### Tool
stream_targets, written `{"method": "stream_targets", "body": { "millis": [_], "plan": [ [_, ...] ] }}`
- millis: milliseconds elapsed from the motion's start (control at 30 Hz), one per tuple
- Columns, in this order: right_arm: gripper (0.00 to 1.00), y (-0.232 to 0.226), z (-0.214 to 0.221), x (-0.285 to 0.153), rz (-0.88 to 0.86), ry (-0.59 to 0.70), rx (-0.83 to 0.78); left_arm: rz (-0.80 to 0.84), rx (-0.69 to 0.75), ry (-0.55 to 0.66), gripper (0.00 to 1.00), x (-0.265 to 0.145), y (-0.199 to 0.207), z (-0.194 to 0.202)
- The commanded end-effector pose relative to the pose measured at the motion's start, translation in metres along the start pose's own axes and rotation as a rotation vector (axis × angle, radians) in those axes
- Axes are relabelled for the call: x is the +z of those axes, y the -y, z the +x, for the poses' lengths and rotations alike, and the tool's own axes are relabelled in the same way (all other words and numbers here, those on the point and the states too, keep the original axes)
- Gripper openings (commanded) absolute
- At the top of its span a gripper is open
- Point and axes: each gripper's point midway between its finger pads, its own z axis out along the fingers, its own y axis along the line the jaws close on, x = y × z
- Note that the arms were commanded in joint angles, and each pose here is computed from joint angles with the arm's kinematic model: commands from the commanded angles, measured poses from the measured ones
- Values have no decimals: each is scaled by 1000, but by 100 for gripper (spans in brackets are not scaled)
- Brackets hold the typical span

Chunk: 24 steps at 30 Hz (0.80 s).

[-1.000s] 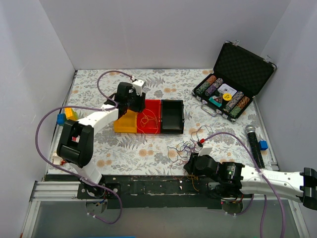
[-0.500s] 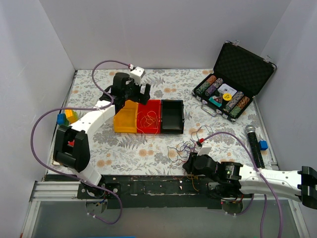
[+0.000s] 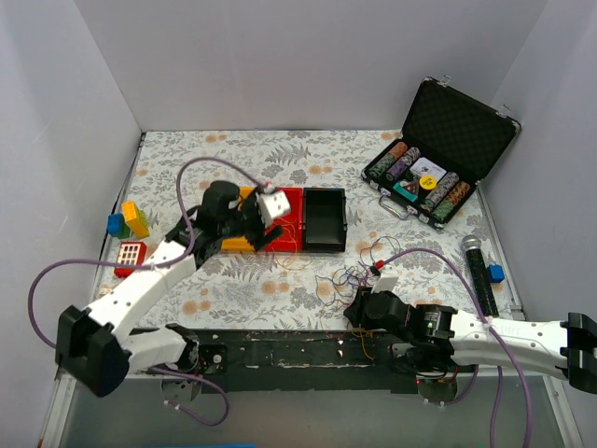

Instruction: Untangle the cables

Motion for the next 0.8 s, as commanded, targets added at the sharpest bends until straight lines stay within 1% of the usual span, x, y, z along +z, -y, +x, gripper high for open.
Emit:
{"method": "stream_targets", "body": {
  "millis": [0, 33, 100, 233, 333, 367, 433, 500, 600, 700, 767],
  "plan": [
    [48, 8, 3, 1, 34, -11, -11, 216, 298, 12, 59, -26, 72, 38],
    [48, 8, 4, 1, 34, -12, -11, 247, 344, 12, 57, -29, 85, 50],
    [48, 8, 6, 2, 33, -18, -13, 282, 482, 35, 57, -34, 100, 64],
    [48, 10, 7, 3, 36, -20, -10, 318, 690, 112, 61, -35, 119, 81],
    [48, 10, 6, 3, 40, -17, -10, 299, 852, 211, 60, -28, 125, 83],
    [48, 9, 6, 2, 37, -17, -7, 265, 892, 262, 58, -25, 125, 77],
    [48, 8, 5, 2, 34, -15, -2, 220, 968, 346, 58, -20, 124, 67],
    [48, 10, 6, 2, 37, -16, 1, 223, 976, 390, 58, -13, 126, 59],
    [48, 12, 7, 1, 41, -15, 9, 264, 970, 393, 58, -5, 130, 58],
    [48, 14, 6, 1, 42, -8, 17, 217, 1004, 459, 55, 1, 128, 49],
    [48, 14, 7, 1, 38, -3, 22, 235, 1015, 455, 55, 8, 131, 52]
  ]
}}
